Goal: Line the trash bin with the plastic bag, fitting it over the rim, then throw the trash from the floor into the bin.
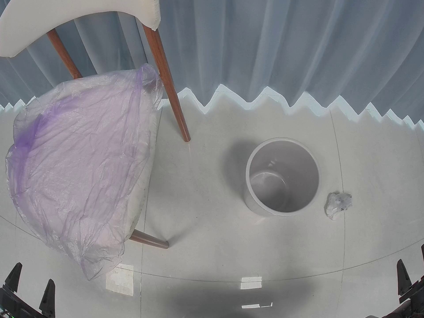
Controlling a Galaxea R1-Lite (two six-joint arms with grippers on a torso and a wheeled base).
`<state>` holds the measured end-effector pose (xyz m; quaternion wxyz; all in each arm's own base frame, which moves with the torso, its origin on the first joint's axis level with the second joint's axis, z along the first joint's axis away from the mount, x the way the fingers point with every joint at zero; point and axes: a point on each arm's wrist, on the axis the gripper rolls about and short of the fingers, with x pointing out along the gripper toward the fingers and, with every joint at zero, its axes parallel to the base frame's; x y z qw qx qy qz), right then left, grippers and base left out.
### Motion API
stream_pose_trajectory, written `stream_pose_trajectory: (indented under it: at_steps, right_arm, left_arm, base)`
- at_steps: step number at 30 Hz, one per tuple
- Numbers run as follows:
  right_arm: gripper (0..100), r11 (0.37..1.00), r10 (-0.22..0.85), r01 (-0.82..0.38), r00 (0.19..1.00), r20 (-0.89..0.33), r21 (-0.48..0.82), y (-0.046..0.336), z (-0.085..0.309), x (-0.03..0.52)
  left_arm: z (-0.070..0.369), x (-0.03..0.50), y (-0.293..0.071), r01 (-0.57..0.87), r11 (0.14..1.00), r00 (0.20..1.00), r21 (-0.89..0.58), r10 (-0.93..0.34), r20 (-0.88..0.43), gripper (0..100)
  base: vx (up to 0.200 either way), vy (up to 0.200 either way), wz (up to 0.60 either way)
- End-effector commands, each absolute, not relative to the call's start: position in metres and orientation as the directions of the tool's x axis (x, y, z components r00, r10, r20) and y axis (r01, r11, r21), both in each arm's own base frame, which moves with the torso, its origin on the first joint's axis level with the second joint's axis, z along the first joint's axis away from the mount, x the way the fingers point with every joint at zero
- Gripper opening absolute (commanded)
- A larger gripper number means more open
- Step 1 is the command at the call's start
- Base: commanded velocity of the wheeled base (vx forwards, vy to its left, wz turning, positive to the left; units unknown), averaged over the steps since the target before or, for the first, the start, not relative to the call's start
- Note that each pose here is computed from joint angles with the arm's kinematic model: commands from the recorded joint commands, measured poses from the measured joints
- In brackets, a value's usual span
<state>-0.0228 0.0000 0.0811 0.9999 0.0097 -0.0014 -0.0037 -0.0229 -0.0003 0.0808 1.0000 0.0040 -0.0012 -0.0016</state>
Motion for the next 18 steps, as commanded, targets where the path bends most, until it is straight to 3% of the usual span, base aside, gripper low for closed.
stream_pose_trajectory:
  at_steps: [1, 17, 18]
  right_arm:
    - [100, 1.000, -0.008, 0.008, 1.000, 0.003, 0.020, 0.000, 0.076, -0.023]
    - [100, 1.000, -0.014, 0.014, 1.000, 0.005, 0.025, 0.000, 0.076, -0.023]
    - [100, 1.000, -0.014, 0.014, 1.000, 0.005, 0.026, 0.000, 0.076, -0.023]
  left_arm:
    - [0.076, -0.023, 0.000, 0.005, 1.000, 1.000, 0.009, -0.005, 0.002, 100]
    - [0.078, -0.023, -0.001, 0.013, 0.999, 1.000, 0.033, -0.014, 0.021, 100]
    - [0.091, -0.024, 0.000, -0.004, 1.000, 0.990, 0.029, 0.000, 0.138, 100]
  base:
    - [0.000, 0.000, 0.00]
    - [0.000, 0.000, 0.00]
    - [0.000, 0.000, 0.00]
